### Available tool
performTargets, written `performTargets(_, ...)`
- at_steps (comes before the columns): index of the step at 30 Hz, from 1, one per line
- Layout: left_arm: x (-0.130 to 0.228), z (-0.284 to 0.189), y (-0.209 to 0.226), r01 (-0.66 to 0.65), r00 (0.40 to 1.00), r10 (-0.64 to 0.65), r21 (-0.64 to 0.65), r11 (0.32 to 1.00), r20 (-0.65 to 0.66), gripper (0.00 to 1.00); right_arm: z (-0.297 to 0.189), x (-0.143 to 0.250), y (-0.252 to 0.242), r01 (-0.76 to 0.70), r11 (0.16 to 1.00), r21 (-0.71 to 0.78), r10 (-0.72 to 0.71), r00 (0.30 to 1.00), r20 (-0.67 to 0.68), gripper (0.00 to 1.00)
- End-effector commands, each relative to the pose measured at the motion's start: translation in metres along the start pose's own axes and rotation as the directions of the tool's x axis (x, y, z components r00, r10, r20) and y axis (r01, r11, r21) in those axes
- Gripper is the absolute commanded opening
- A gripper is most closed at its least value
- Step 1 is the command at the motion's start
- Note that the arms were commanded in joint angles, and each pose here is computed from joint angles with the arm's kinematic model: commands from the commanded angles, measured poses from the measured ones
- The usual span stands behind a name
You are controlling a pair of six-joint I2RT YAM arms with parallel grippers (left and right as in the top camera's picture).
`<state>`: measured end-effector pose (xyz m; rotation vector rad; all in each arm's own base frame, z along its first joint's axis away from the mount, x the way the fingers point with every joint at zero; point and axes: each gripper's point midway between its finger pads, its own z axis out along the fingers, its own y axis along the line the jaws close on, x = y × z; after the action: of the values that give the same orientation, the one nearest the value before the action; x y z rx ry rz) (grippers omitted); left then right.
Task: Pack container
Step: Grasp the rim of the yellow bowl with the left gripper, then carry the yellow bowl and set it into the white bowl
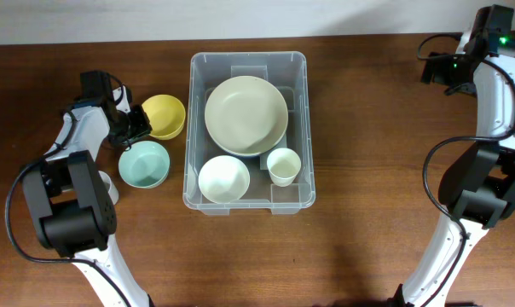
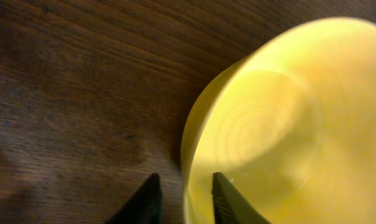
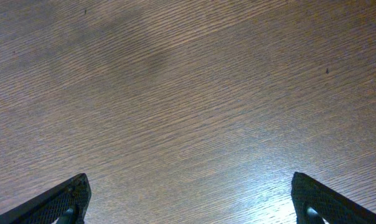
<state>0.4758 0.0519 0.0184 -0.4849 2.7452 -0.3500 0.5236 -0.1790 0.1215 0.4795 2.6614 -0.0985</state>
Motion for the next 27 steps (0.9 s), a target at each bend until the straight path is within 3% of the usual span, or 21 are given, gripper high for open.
performTargets(1, -0.003, -0.001, 0.002, -0.012, 1.000, 0.012, -0.004, 1.000, 0.007, 0.22, -0.006, -0.001, 0.000, -0.011, 1.000, -0.002, 0.011, 1.000, 0.009, 0.99)
performTargets(4, -0.003, -0.001, 0.002, -0.012, 1.000, 0.012, -0.004, 1.000, 0.008, 0.10, -0.006, -0.001, 0.000, -0.011, 1.000, -0.002, 0.011, 1.000, 0.009, 0.99)
performTargets(11, -0.004, -0.001, 0.003, -0.013, 1.000, 0.013, -0.011, 1.000, 0.011, 0.01, -0.006, -0.001, 0.000, -0.011, 1.000, -0.002, 0.011, 1.000, 0.009, 0.99)
performTargets(19, -0.029, -0.020, -0.006, -0.052, 0.995, 0.052, -0.010, 0.999, 0.082, 0.01, -0.006, -0.001, 0.000, -0.011, 1.000, -0.002, 0.011, 1.000, 0.010, 0.99)
performTargets(21, -0.053, -0.045, -0.007, -0.060, 0.986, 0.068, -0.057, 0.997, 0.155, 0.00, -0.006, -0.001, 0.000, -0.011, 1.000, -0.002, 0.011, 1.000, 0.009, 0.99)
performTargets(27, -0.078, -0.099, -0.015, -0.080, 0.966, 0.104, -0.108, 0.991, 0.236, 0.01, -0.006, -0.001, 0.000, -0.011, 1.000, -0.002, 0.011, 1.000, 0.009, 0.99)
